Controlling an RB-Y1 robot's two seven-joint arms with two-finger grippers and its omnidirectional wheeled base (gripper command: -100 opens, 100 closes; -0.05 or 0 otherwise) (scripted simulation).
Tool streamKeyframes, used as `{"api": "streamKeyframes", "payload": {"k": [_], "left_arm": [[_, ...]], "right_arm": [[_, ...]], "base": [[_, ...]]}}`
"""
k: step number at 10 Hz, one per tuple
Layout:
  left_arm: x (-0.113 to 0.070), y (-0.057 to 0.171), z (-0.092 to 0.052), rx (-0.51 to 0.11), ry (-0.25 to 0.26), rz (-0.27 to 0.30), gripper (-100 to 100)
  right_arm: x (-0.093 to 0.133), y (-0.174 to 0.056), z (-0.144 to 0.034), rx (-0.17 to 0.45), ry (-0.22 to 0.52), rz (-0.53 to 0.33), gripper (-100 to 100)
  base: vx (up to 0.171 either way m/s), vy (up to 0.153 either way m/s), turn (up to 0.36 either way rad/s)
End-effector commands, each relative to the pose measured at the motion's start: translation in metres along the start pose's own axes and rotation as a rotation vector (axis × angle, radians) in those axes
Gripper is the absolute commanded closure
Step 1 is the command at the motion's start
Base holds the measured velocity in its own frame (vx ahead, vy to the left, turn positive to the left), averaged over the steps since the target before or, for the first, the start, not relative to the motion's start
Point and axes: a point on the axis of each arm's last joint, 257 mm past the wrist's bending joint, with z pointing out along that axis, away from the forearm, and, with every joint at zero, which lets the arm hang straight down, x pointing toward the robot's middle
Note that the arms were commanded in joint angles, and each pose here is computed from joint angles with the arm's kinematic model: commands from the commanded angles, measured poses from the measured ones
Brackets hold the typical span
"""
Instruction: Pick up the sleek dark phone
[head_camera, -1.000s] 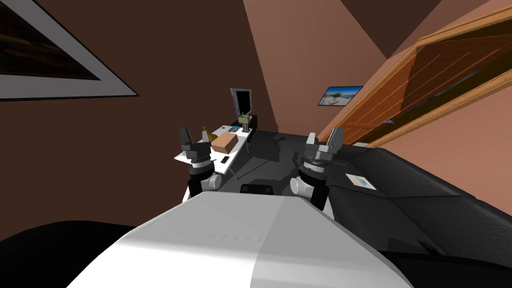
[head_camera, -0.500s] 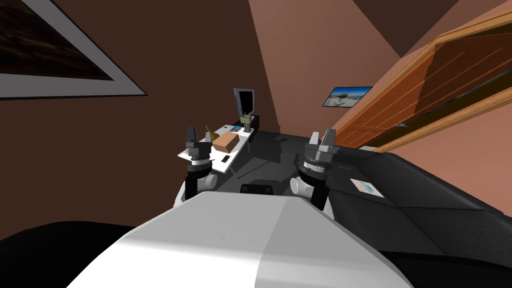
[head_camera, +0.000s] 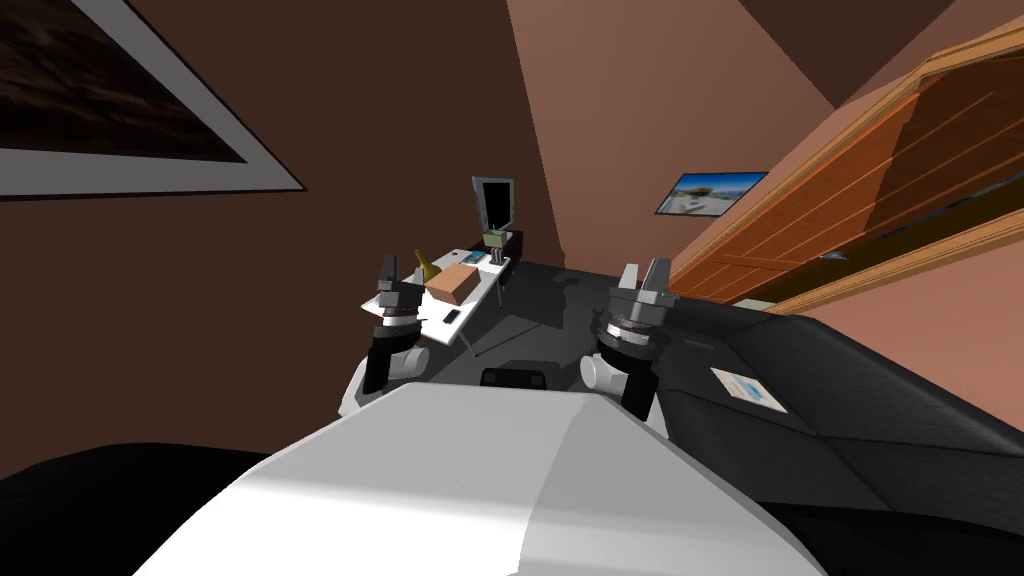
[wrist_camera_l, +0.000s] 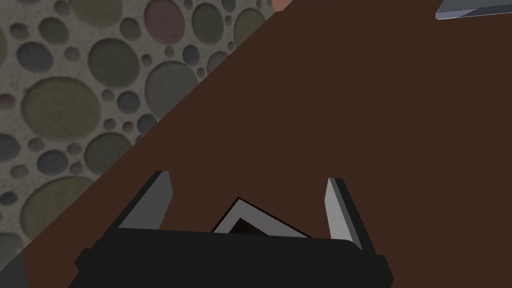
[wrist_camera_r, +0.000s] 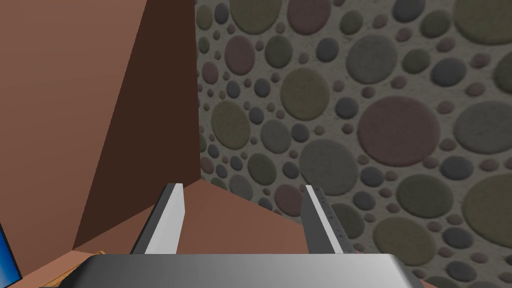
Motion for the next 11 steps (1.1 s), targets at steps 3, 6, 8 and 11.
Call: {"api": "streamKeyframes", "payload": {"k": [3,6,8,11], "left_arm": [[-0.012,0.027,0.002,-0.09,-0.013,-0.02,-100],[-0.029,0.051,0.002,-0.17,-0.043,-0.056,-100],[-0.03,0.06,0.0,-0.205,-0.047,-0.056,-100],[-0.05,0.088,-0.005,-0.301,-0.094,-0.104,-100]], "right_arm": [[0.0,0.0,0.0,0.0,0.0,0.0,0],[0.0,0.0,0.0,0.0,0.0,0.0,0],[0.0,0.0,0.0,0.0,0.0,0.0,0],[0.0,0.0,0.0,0.0,0.0,0.0,0]], "base": [[0.017,-0.043,0.078],[0.015,-0.042,0.094],[0.015,-0.033,0.022],[0.021,-0.037,0.1]]}}
